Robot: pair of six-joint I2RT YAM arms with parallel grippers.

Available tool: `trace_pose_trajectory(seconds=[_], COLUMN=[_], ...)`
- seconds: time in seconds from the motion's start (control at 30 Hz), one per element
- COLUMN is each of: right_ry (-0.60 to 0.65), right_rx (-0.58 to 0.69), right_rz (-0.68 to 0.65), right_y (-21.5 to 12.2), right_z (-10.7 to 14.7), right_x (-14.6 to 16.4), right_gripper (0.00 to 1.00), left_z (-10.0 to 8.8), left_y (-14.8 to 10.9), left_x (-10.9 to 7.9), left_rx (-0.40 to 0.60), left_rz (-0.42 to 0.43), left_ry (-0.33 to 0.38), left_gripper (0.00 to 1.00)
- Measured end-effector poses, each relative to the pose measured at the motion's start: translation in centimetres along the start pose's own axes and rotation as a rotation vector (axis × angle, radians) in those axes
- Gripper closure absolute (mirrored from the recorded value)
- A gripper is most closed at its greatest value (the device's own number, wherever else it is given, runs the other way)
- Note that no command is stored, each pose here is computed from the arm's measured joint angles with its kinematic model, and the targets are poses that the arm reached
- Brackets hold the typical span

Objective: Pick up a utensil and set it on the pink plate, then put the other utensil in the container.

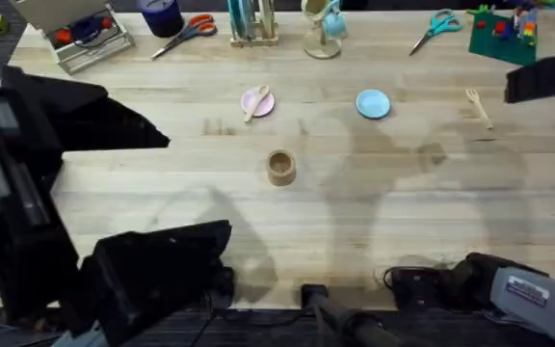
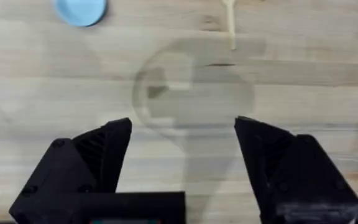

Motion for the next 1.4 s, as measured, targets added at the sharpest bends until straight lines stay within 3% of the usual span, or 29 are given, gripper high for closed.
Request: trace_pose_trajectory(seconds=[0.2,0.4,0.53,0.57,0.83,1.13,1.4], right_ry=[0.018,-0.057,-0.09,-0.109,-0.119,-0.123,-0.12], right_rx=[-0.024,0.007,0.056,0.106,0.16,0.13,0.191], right_rz=[0.045,0.052,0.039,0.019,0.001,0.01,-0.009], right_y=[2.5,6.2,9.3,12.6,18.1,20.9,23.4], right_z=[-2.5,-4.2,-4.9,-5.1,-5.5,-6.6,-5.6], right_x=[-2.9,-4.4,-4.9,-5.1,-5.6,-6.1,-6.0], right_gripper=[0.005,0.005,0.005,0.006,0.007,0.006,0.007], left_z=[0.0,0.0,0.0,0.0,0.0,0.0,0.0], left_y=[0.0,0.0,0.0,0.0,0.0,0.0,0.0], left_x=[0.0,0.0,0.0,0.0,0.0,0.0,0.0], left_rx=[0.0,0.0,0.0,0.0,0.0,0.0,0.0], left_rz=[0.0,0.0,0.0,0.0,0.0,0.0,0.0], left_ry=[0.0,0.0,0.0,0.0,0.0,0.0,0.001], left_gripper=[0.007,0.007,0.007,0.007,0.007,0.007,0.008])
Point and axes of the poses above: each hand's point on the last joint's axis, 136 mm out from that joint toward the fingers, its own y axis out along the fingers, its own x axis along the line the jaws close on, z = x × y, the point moved 3 cm from there along -y, back along the fingers, and after that the axes turned 11 degrees about y, right-handed, at the moved point
